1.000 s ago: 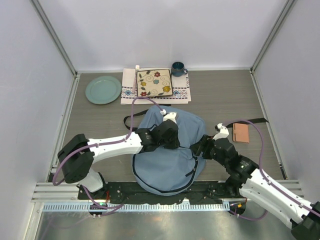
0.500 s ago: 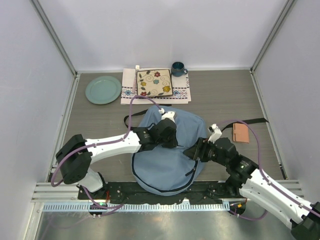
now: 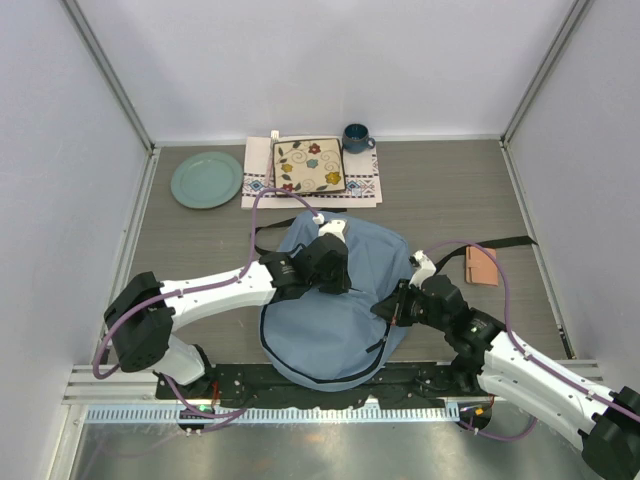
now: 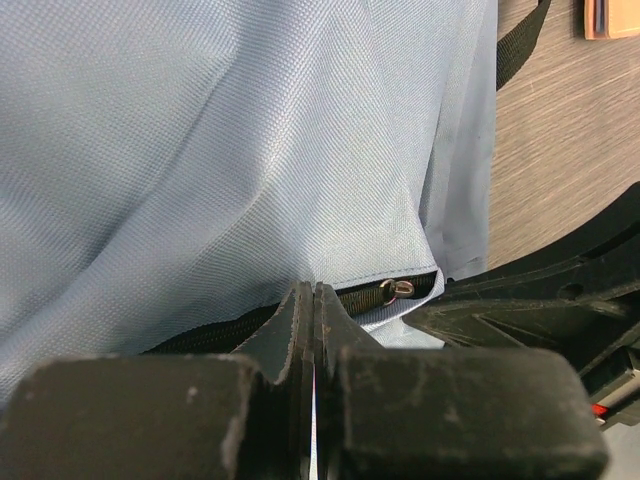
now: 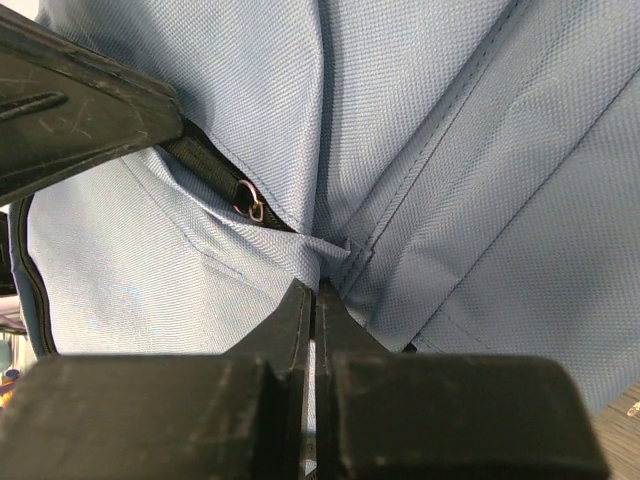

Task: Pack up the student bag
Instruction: Unzip the student bag at the center of the board.

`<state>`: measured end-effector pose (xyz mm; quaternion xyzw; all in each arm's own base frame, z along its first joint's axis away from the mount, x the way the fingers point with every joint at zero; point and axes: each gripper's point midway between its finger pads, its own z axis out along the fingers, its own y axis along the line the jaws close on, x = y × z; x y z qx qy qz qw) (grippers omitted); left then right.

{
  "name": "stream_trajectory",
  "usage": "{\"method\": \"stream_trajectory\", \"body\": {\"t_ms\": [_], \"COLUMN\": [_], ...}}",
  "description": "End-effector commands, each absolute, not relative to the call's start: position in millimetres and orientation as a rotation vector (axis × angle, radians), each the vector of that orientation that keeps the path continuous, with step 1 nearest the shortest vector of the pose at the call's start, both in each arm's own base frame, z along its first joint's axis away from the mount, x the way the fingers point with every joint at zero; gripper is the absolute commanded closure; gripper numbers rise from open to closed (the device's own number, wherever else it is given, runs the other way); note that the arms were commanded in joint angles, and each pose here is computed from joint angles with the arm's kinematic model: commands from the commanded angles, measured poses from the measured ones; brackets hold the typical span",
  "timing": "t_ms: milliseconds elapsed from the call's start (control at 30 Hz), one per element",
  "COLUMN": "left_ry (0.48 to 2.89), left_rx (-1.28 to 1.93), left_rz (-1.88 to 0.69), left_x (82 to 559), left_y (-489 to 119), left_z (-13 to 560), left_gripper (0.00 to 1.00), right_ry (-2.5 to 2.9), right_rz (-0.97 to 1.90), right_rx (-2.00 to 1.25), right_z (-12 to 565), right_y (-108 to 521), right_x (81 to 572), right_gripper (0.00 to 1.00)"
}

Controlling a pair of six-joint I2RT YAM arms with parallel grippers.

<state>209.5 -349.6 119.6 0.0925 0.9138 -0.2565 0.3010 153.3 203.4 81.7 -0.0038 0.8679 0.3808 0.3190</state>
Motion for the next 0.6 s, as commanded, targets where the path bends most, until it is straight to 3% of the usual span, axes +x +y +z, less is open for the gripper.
{"method": "stream_trajectory", "body": {"t_ms": [0,367,567], "left_ry": [2.383,2.359,2.382], "left_rx": [0.234,0.201,0.252], "left_rz": [-0.637,-0.59,-0.717], "left_x": [219,230,224], "left_y": [-332,-300,-319], "left_z": [138,149,149], "left_gripper": [1.0,1.0,1.0], "right_ry": [2.222,2.242,2.239], "right_rz": [0.991,0.954,0.975], "right_rx": [0.004,0.042,0.009], "right_z": [90,80,81], "right_y": [203,199,204], "right_x": [162,165,164], "right_gripper": [0.99,0.99,0.99]}}
